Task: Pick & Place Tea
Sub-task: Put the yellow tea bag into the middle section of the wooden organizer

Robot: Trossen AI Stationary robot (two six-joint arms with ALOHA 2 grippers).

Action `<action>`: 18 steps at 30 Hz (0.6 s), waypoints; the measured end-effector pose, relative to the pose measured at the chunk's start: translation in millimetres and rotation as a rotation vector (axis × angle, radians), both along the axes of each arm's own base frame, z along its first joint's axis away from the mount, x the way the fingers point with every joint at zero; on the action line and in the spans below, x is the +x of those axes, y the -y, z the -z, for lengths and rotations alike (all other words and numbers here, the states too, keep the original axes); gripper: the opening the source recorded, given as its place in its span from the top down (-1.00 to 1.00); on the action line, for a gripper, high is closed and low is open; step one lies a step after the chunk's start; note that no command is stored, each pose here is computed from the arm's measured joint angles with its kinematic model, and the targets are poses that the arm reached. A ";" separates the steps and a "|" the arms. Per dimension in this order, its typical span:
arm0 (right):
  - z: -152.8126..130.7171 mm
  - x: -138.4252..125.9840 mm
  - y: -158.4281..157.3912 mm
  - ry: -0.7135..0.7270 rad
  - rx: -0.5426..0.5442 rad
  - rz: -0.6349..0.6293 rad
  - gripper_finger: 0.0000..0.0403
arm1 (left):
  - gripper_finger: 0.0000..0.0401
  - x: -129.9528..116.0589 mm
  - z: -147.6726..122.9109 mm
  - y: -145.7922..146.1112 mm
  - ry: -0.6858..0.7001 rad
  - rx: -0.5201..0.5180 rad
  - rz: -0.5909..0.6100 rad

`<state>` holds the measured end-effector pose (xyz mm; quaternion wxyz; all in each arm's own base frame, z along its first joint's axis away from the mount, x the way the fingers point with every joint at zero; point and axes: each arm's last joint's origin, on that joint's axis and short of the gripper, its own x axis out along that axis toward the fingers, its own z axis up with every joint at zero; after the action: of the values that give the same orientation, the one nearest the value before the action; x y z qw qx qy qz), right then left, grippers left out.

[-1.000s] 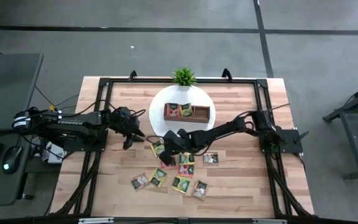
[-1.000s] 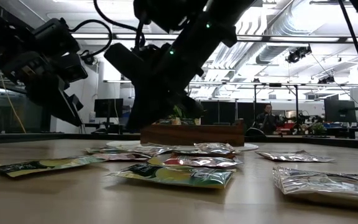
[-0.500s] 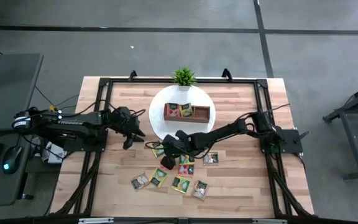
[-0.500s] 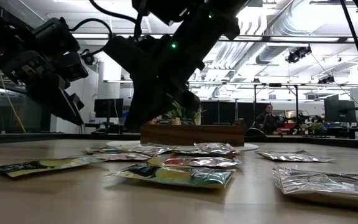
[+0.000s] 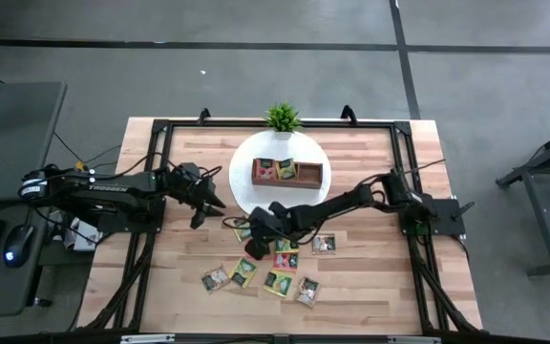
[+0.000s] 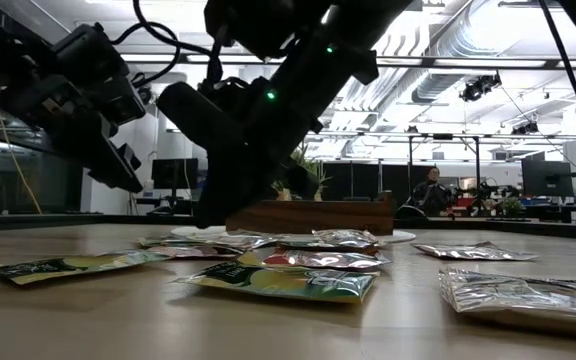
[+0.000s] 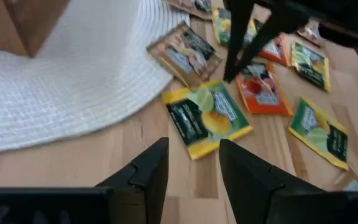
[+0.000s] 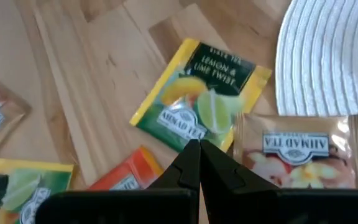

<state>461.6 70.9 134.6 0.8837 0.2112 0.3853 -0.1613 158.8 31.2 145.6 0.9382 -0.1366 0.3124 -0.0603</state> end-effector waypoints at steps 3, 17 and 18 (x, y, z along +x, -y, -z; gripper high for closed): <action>0.2 0.2 3.0 -0.004 -0.002 0.003 1.00 | 0.30 0.2 0.5 3.7 -0.005 -0.007 0.028; 2.2 0.6 3.9 -0.009 0.018 -0.002 1.00 | 0.30 13.1 15.5 19.3 -0.076 0.033 0.051; 3.0 0.6 3.9 -0.011 0.025 0.004 1.00 | 0.30 14.6 16.5 20.0 -0.075 0.033 0.053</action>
<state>462.2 67.0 131.6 0.8786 0.2221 0.3916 -0.1595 173.4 11.1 129.1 0.9260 -0.1148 0.3517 -0.0750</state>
